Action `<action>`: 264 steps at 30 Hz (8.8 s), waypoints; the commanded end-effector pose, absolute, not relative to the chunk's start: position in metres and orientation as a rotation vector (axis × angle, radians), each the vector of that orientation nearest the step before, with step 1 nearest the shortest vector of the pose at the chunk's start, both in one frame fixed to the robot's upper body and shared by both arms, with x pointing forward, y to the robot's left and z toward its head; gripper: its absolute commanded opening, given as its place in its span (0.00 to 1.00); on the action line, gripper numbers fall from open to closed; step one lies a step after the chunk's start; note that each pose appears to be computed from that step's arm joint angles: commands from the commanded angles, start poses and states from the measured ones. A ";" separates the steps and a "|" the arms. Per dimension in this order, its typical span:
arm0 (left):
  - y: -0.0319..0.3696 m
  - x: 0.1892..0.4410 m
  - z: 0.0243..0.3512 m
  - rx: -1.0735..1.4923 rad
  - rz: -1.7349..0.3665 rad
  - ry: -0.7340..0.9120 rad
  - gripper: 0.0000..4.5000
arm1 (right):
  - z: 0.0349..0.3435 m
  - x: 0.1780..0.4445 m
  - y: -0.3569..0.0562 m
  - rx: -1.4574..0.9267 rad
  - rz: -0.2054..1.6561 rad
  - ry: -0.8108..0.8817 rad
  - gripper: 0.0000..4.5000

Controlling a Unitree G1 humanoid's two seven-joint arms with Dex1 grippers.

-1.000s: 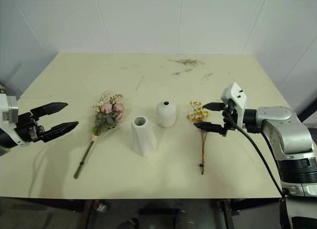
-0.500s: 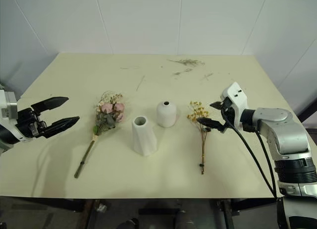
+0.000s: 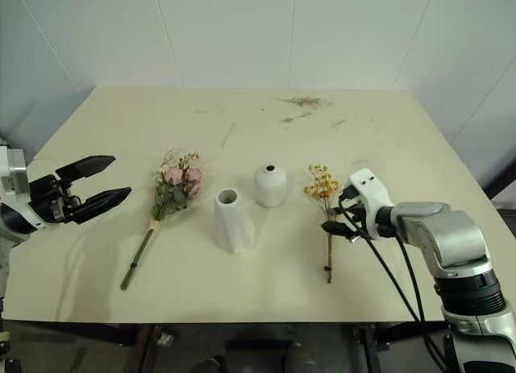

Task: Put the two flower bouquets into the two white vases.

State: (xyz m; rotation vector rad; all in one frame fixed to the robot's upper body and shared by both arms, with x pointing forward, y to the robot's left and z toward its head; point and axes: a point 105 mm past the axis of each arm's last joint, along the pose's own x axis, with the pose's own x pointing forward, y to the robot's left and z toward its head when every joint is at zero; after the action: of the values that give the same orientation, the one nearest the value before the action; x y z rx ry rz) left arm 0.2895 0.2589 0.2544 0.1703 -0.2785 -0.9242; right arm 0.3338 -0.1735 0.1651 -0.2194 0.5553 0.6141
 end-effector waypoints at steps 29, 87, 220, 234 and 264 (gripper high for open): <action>0.253 0.293 0.263 0.193 -0.951 -0.315 1.00 | 0.148 0.336 -0.186 -0.211 0.343 0.744 0.73; 0.239 0.293 0.269 0.198 -1.005 -0.310 1.00 | 0.301 0.384 -0.036 0.078 0.730 -0.645 0.01; 0.254 0.289 0.279 0.154 -0.918 -0.343 1.00 | 0.259 0.396 -0.029 -0.157 0.840 -0.012 1.00; 0.254 0.288 0.278 0.156 -0.903 -0.346 1.00 | 0.264 0.418 -0.023 -0.117 0.756 -0.040 0.79; 0.250 0.292 0.277 0.149 -0.915 -0.340 1.00 | 0.247 0.414 -0.044 -0.001 0.676 -0.232 0.01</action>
State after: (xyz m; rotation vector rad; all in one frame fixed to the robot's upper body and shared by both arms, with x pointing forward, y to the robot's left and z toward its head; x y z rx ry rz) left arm 0.2953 0.2509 0.2670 0.1194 -0.2973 -0.9110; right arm 0.4161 -0.0402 0.2350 -0.0255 -0.1717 0.6910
